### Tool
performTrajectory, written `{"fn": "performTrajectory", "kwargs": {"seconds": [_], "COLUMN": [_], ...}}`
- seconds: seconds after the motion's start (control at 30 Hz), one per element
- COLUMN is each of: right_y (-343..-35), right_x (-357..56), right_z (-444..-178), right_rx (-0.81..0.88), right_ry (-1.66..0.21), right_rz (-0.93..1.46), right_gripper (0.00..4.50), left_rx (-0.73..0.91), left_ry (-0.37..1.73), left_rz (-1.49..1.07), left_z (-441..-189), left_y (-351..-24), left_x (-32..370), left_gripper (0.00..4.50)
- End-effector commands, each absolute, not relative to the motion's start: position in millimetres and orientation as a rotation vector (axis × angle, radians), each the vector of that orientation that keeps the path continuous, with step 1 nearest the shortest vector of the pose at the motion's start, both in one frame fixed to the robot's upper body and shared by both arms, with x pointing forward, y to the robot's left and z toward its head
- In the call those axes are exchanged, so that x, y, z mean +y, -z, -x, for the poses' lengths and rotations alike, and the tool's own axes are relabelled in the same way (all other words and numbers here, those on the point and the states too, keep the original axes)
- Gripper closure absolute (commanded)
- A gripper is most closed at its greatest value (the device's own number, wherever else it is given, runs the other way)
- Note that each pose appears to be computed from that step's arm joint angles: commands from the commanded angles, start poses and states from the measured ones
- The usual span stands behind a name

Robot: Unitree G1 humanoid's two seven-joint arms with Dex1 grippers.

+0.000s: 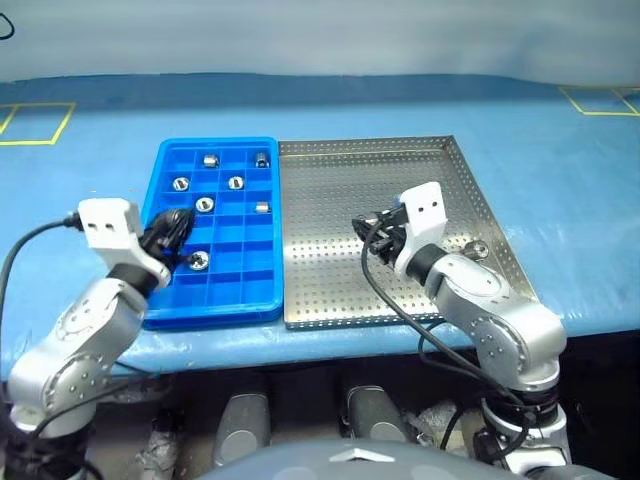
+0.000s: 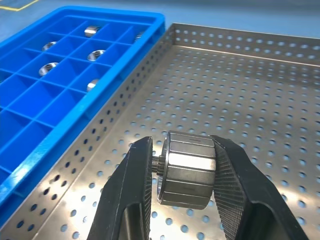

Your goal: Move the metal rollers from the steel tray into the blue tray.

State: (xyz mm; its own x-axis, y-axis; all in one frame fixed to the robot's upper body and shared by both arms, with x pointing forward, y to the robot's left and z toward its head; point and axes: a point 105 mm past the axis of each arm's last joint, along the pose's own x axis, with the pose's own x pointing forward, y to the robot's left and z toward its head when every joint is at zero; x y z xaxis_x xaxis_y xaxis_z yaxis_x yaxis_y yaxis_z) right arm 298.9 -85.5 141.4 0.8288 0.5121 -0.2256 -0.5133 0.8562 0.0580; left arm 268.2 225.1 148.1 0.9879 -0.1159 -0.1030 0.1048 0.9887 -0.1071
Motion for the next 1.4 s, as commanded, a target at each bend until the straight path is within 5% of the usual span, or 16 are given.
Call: {"fn": "performTrajectory", "kwargs": {"seconds": [0.03,0.47,1.0,1.33,1.4], "right_y": [-161.4,-175.5,-172.7,-173.1,-172.4], "right_x": [-57.5,-0.9,-7.2,-5.6,-6.0], "right_z": [-298.8,-297.1,-292.6,-293.0,-294.8], "right_rx": [0.152,0.104,0.110,0.105,0.107], "right_ry": [-0.675,-0.879,-0.849,-0.842,-0.831], "right_rz": [-0.004,-0.029,-0.044,-0.045,-0.039], "right_gripper": [3.20,3.20,3.20,3.20,3.20], "left_rx": [0.098,0.212,0.298,0.344,0.257], "left_ry": [0.125,-0.026,-0.018,0.024,0.042], "left_rz": [-0.010,0.059,0.119,0.146,0.120], "left_z": [-246.5,-229.9,-241.8,-248.4,-254.4], "left_y": [-160.5,-127.8,-111.9,-102.5,-116.6], "left_x": [233.5,253.2,250.5,237.4,232.7], "left_gripper": [3.26,3.26,3.26,0.03,0.03]}}
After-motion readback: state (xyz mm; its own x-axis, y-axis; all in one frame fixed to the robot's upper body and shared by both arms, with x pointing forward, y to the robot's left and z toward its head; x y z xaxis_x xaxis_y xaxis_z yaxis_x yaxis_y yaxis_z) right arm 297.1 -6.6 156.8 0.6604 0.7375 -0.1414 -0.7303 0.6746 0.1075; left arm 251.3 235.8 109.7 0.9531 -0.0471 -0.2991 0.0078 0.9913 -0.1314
